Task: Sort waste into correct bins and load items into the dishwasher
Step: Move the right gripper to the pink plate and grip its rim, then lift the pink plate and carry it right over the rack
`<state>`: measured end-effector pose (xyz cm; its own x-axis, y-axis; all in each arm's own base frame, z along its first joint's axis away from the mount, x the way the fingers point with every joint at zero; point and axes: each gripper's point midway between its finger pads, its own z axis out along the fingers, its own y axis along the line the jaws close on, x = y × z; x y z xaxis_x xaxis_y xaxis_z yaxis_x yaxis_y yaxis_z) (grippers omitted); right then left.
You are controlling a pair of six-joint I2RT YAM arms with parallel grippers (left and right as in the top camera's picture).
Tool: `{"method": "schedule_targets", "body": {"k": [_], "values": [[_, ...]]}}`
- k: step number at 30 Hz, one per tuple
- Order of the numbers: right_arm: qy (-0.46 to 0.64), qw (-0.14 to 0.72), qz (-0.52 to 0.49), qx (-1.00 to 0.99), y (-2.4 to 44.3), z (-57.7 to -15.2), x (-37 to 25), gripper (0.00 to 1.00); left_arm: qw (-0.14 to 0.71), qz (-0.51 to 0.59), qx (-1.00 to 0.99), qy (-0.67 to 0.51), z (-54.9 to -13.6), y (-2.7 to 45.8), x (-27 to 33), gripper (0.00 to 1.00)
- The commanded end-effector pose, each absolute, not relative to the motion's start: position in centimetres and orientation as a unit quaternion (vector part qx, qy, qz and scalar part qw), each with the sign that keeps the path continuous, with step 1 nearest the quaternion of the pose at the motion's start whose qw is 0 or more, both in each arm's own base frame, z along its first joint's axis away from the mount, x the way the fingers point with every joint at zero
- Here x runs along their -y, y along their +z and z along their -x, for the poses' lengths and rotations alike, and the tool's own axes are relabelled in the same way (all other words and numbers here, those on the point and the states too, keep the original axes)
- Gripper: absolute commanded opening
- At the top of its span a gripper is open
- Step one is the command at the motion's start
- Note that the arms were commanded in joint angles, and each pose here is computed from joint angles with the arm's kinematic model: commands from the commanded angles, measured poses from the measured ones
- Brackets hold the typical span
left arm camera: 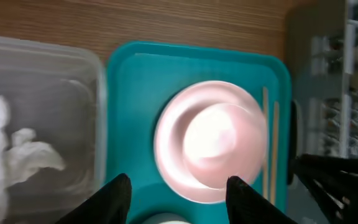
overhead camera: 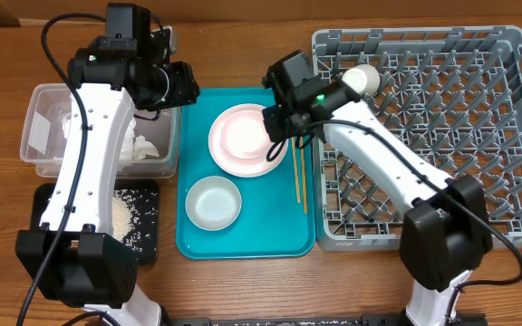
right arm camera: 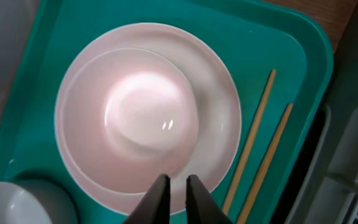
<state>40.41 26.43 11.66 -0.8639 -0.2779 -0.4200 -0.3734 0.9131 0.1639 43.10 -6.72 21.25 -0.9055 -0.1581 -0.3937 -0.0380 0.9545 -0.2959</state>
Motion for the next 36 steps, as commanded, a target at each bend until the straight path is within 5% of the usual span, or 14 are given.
{"method": "schedule_targets", "body": {"k": [1,12,14,24,36], "values": [[0.057,0.191,0.138,-0.97,8.3,-41.0,-25.7,0.19,0.222,0.095,-0.968,-0.062,-43.5,20.8,3.9,0.54],[0.055,0.195,0.144,-0.969,5.3,-42.0,-27.1,0.27,0.223,0.096,-0.969,-0.058,-43.5,20.8,3.8,0.55],[0.056,0.191,0.144,-0.969,5.2,-41.7,-27.2,0.14,0.223,0.096,-0.969,-0.058,-43.5,20.8,3.8,0.55],[0.057,0.194,0.144,-0.969,5.8,-41.8,-27.2,0.04,0.221,0.096,-0.969,-0.057,-43.4,20.8,3.7,0.56],[0.065,0.303,0.129,-0.942,16.5,-43.4,-26.0,0.04,0.216,0.096,-0.97,-0.056,-43.2,20.7,3.7,0.58]]}}
